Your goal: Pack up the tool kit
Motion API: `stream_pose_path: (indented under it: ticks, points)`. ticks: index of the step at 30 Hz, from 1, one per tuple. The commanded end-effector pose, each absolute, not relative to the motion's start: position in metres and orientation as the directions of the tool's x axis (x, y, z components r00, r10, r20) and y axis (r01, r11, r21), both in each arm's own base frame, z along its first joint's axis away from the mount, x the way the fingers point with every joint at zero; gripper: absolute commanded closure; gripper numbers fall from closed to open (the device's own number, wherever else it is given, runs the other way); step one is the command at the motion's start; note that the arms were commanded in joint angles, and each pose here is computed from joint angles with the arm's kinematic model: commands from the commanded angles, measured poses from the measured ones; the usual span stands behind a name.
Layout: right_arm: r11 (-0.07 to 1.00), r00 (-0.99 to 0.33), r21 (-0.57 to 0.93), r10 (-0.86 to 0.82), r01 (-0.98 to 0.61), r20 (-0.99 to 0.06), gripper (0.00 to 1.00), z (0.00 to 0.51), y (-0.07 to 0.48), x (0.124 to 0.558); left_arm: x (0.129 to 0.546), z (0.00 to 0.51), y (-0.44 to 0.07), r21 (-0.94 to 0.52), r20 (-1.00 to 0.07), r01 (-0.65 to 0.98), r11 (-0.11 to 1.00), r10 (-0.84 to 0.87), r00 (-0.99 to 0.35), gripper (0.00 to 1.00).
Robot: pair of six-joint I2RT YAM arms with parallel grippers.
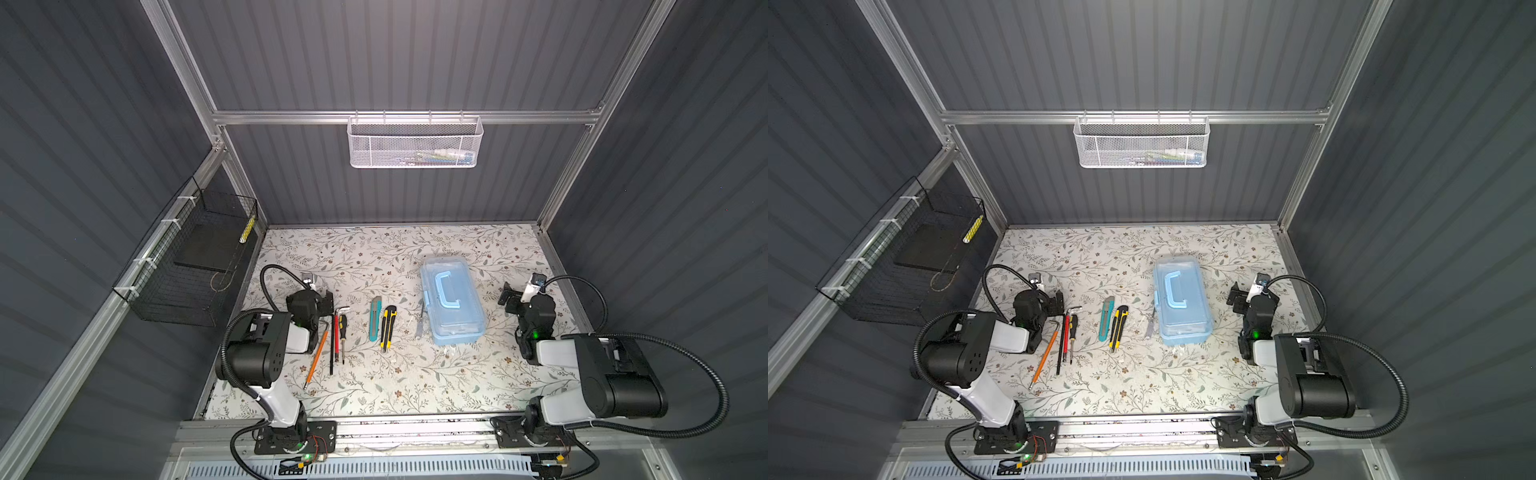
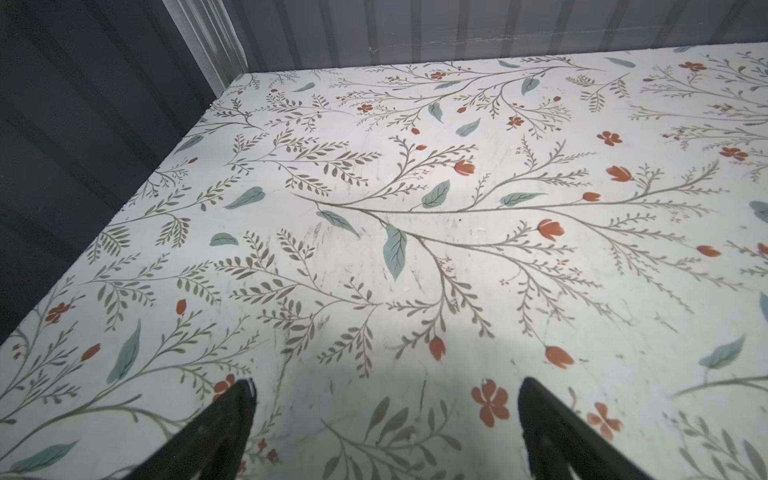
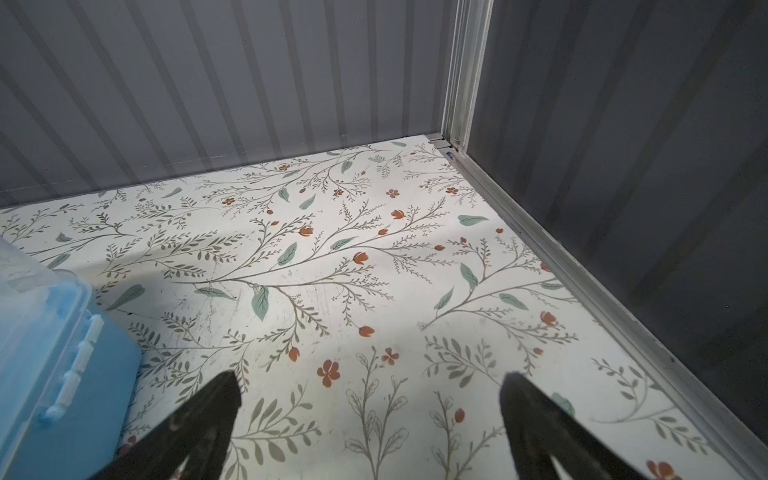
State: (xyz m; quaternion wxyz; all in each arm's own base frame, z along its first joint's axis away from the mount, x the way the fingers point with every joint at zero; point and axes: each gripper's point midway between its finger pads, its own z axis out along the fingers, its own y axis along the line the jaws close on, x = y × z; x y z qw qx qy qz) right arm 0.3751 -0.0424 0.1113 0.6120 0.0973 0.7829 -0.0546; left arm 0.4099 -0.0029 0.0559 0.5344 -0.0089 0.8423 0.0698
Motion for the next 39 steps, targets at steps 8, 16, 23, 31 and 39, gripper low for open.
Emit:
stream_pose_path:
  ticks: [8, 16, 23, 31, 39]
  points:
    - [0.971, -0.202, 0.042, 0.091, 0.234, -0.975, 0.01, 0.122, -0.045, 0.38, 0.417, 0.064, -0.004, 0.098, -0.914, -0.085, 0.992, 0.056, -0.401, 0.01]
    - [0.971, -0.2, 0.043, 0.091, 0.234, -0.976, 0.01, 0.123, -0.045, 0.38, 0.417, 0.064, -0.004, 0.098, -0.914, -0.085, 0.992, 0.056, -0.401, 0.01]
    - [0.971, -0.202, 0.043, 0.092, 0.234, -0.975, 0.01, 0.122, -0.045, 0.38, 0.417, 0.064, -0.004, 0.099, -0.914, -0.086, 0.991, 0.056, -0.401, 0.01]
    - [0.971, -0.202, 0.044, 0.093, 0.235, -0.975, 0.01, 0.122, -0.045, 0.38, 0.417, 0.064, -0.004, 0.098, -0.914, -0.085, 0.992, 0.056, -0.401, 0.01]
    - [0.969, -0.192, 0.043, 0.091, 0.242, -0.977, 0.01, 0.132, -0.046, 0.376, 0.417, 0.064, -0.004, 0.097, -0.914, -0.084, 0.992, 0.056, -0.402, 0.01]
